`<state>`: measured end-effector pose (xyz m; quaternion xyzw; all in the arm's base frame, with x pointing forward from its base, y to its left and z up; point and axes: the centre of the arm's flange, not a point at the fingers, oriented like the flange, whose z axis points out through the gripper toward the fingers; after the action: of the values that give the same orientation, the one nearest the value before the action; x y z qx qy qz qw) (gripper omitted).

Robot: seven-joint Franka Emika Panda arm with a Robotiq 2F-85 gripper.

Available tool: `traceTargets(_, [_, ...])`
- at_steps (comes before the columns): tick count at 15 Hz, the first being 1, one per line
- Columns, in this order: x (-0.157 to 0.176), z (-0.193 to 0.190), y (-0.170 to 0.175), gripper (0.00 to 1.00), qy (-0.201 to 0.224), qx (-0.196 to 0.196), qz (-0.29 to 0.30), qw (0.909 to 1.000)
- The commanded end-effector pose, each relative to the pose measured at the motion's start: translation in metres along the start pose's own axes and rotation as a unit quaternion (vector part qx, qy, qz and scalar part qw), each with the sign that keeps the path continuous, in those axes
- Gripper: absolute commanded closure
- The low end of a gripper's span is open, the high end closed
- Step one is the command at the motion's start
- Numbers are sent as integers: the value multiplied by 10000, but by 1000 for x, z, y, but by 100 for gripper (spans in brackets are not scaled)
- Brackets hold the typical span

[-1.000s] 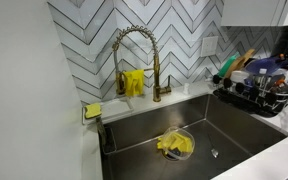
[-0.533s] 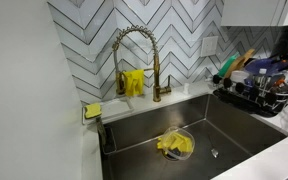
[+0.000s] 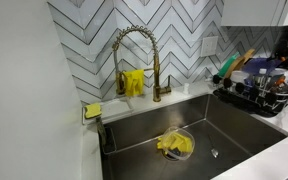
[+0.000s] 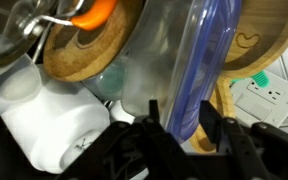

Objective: Put the blue lid on the lunch box and then lift the lunch box and put it on the cupboard

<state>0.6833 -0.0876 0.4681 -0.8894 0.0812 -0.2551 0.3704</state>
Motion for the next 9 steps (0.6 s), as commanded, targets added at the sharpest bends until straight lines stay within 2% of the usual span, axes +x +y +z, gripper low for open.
traceTargets(1, [6,10,2,64,25,89,138,9999])
traceTargets(2, [6,11,2,79,31,88,130,9999])
traceTargets(4, [8,12,3,95,32,109,155,9998])
traceTargets(5, [9,12,3,100,36,122,164,9998])
traceTargets(9, [11,9,3,97,53,118,206,9997])
